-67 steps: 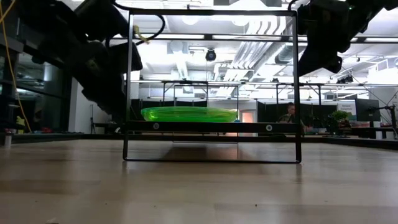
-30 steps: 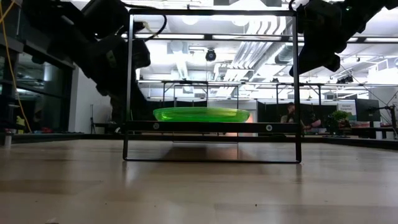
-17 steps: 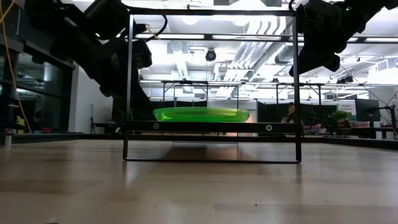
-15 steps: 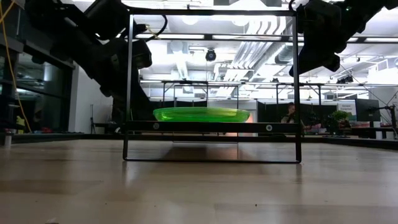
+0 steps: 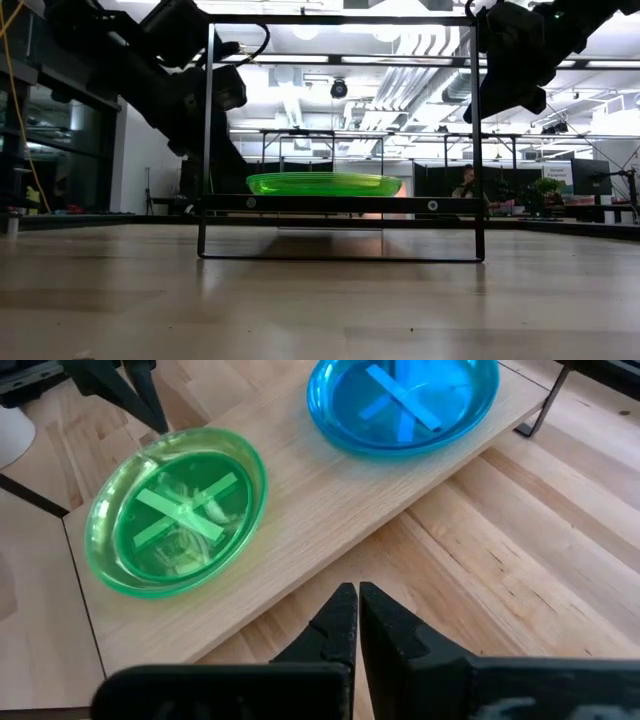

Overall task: Place and stack plates onto a shelf
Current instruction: Adjust the stacked green plates on the shelf

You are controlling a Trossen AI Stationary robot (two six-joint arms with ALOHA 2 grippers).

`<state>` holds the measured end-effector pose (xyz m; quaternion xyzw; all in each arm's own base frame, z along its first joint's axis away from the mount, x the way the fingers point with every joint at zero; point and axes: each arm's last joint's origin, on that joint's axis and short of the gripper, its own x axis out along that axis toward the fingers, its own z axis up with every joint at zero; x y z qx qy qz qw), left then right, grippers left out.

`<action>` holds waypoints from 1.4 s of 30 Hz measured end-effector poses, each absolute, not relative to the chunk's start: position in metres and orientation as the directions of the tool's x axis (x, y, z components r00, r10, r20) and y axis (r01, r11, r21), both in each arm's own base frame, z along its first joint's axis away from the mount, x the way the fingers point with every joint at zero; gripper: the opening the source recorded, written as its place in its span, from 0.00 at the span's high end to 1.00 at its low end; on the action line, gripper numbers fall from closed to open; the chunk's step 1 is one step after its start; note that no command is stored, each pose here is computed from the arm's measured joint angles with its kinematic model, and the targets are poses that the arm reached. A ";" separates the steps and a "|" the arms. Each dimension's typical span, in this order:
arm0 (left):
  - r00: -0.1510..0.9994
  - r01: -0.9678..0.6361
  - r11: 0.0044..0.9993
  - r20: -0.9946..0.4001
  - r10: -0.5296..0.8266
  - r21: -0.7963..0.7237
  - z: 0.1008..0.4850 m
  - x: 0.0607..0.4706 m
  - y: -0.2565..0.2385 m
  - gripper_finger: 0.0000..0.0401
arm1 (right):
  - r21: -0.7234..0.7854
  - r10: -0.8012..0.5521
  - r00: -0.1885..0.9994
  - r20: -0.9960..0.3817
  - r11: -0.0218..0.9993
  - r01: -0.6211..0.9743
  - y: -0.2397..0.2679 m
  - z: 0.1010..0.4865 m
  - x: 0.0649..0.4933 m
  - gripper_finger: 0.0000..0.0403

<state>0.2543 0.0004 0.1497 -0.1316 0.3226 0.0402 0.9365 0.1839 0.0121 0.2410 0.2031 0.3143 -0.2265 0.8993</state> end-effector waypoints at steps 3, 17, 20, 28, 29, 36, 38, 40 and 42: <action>0.808 -0.153 0.966 -0.590 0.000 -0.209 0.152 0.256 0.004 1.00 | 0.223 -0.280 0.700 -0.657 0.815 0.535 0.012 0.241 0.184 1.00; 0.787 -0.142 0.975 -0.617 0.007 -0.170 0.153 0.251 0.010 1.00 | 0.229 -0.280 0.701 -0.656 0.811 0.538 0.012 0.241 0.184 1.00; 0.751 -0.119 0.978 -0.659 -0.023 -0.170 0.151 0.246 0.006 1.00 | 0.229 -0.280 0.701 -0.656 0.811 0.538 0.012 0.241 0.184 1.00; 0.752 -0.076 0.980 -0.656 -0.064 -0.183 0.146 0.251 -0.007 1.00 | 0.222 -0.285 0.700 -0.654 0.813 0.538 0.012 0.241 0.184 1.00; 0.759 -0.073 0.979 -0.647 -0.070 -0.191 0.146 0.252 -0.008 1.00 | 0.221 -0.285 0.700 -0.654 0.813 0.538 0.012 0.241 0.184 1.00; 0.768 -0.059 0.976 -0.634 -0.090 -0.211 0.139 0.258 -0.015 1.00 | 0.221 -0.285 0.700 -0.655 0.813 0.538 0.012 0.241 0.184 1.00; 0.765 -0.060 0.976 -0.638 -0.091 -0.211 0.136 0.259 -0.015 1.00 | 0.221 -0.285 0.700 -0.655 0.813 0.538 0.012 0.241 0.184 1.00; 0.774 -0.066 0.972 -0.626 -0.091 -0.224 0.135 0.261 -0.015 1.00 | 0.221 -0.285 0.700 -0.655 0.813 0.538 0.012 0.241 0.184 1.00; 0.794 -0.065 0.970 -0.601 -0.092 -0.234 0.134 0.265 -0.016 1.00 | 0.221 -0.285 0.700 -0.655 0.813 0.539 0.012 0.241 0.184 1.00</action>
